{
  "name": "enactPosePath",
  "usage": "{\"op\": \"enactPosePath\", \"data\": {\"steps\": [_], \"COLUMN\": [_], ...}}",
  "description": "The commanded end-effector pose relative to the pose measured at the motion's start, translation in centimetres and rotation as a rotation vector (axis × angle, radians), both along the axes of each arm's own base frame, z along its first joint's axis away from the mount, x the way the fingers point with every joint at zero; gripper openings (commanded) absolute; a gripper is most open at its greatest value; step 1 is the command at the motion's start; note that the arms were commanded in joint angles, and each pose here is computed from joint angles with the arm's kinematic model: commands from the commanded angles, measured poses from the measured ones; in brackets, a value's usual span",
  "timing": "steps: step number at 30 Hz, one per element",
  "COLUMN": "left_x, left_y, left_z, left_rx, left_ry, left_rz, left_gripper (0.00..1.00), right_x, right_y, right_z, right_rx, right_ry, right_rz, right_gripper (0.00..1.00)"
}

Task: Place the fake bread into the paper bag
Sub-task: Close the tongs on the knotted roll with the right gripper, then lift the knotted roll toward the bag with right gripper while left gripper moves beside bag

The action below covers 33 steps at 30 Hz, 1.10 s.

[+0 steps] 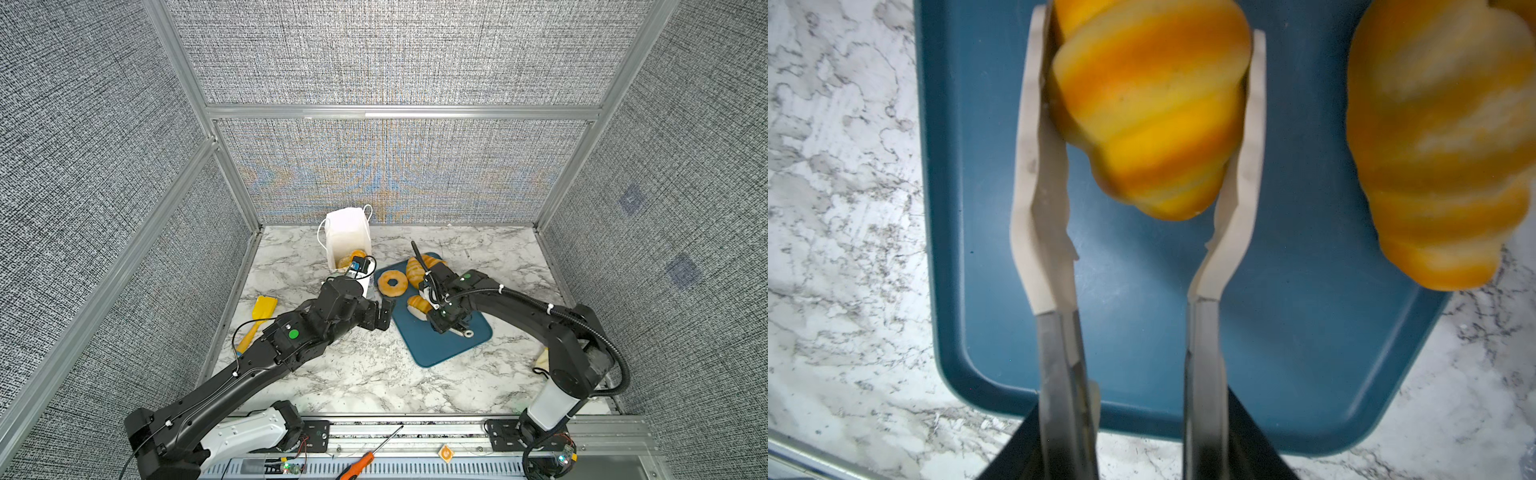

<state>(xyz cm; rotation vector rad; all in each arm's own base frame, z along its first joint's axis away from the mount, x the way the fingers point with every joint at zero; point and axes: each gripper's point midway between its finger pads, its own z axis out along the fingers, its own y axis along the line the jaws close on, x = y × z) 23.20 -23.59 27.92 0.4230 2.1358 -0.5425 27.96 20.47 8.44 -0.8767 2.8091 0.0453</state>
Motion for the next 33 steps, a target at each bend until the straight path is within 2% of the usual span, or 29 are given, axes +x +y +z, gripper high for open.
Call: {"op": "enactPosePath", "data": {"steps": [1, 20, 33], "left_x": [0.1, 0.6, 1.0], "left_y": [0.5, 2.0, 3.3], "left_z": [-0.2, 1.5, 3.7], "left_rx": [0.013, 0.071, 0.102], "left_ry": [0.001, -0.061, -0.118], "left_rz": [0.021, 0.064, 0.099], "left_gripper": [0.99, 1.0, 0.99], "right_x": [-0.6, -0.7, 0.1], "right_y": [0.1, 0.7, 2.4], "right_z": [0.6, 6.2, 11.6], "right_rx": [0.029, 0.118, 0.195], "right_ry": [0.008, -0.079, -0.176], "right_rz": [-0.009, -0.023, -0.002], "right_gripper": [0.49, 0.49, 0.49]}}
